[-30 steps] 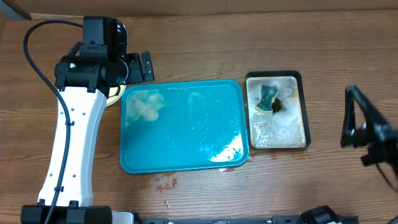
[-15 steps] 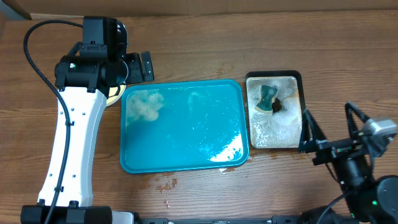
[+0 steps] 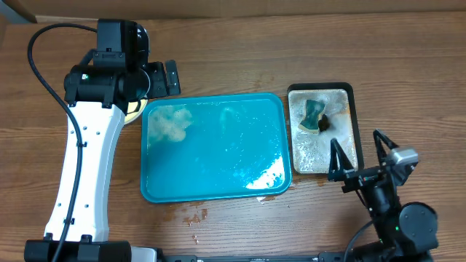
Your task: Clean dirty plates on tray and stack at the side
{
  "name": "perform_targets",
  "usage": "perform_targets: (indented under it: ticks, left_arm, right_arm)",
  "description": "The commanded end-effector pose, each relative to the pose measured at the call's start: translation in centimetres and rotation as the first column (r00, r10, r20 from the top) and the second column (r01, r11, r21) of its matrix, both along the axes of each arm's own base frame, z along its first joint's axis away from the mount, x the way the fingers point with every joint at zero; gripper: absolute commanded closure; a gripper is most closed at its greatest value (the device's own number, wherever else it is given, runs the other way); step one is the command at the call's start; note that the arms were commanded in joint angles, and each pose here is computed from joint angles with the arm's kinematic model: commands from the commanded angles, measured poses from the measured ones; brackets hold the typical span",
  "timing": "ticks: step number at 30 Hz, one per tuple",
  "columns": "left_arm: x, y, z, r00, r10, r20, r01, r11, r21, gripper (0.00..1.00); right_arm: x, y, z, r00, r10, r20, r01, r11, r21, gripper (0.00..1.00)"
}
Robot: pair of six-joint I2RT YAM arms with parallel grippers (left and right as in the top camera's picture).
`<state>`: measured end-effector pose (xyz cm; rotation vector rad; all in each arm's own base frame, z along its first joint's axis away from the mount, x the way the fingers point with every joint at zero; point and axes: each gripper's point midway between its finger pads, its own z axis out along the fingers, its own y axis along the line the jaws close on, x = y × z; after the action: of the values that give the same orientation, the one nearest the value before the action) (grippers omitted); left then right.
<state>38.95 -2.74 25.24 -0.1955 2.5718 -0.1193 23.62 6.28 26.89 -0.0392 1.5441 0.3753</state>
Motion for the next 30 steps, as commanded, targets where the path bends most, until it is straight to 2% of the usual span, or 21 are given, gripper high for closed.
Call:
perform_targets:
  ticks: [1,22,30]
  left_arm:
    - [0.1,0.0,0.8,1.0,-0.009,0.023,0.009,1.0,0.016,0.0]
    - [0.1,0.0,0.8,1.0,-0.009,0.023,0.009,1.0,0.016,0.0]
    - [0.1,0.0,0.8,1.0,-0.009,0.023,0.009,1.0,0.016,0.0]
  right_arm:
    - [-0.1,0.0,-1.4,0.999,0.003,0.034,-0.004,1.0,0.004,0.0]
    - [0.6,-0.1,-8.9,1.0,-0.014,-0.022,0.014,1.0,-0.008,0.0]
    - [0.9,-2.7,-9.4,0.992,-0.116,-0.046,0.117,0.993,0.005,0.0]
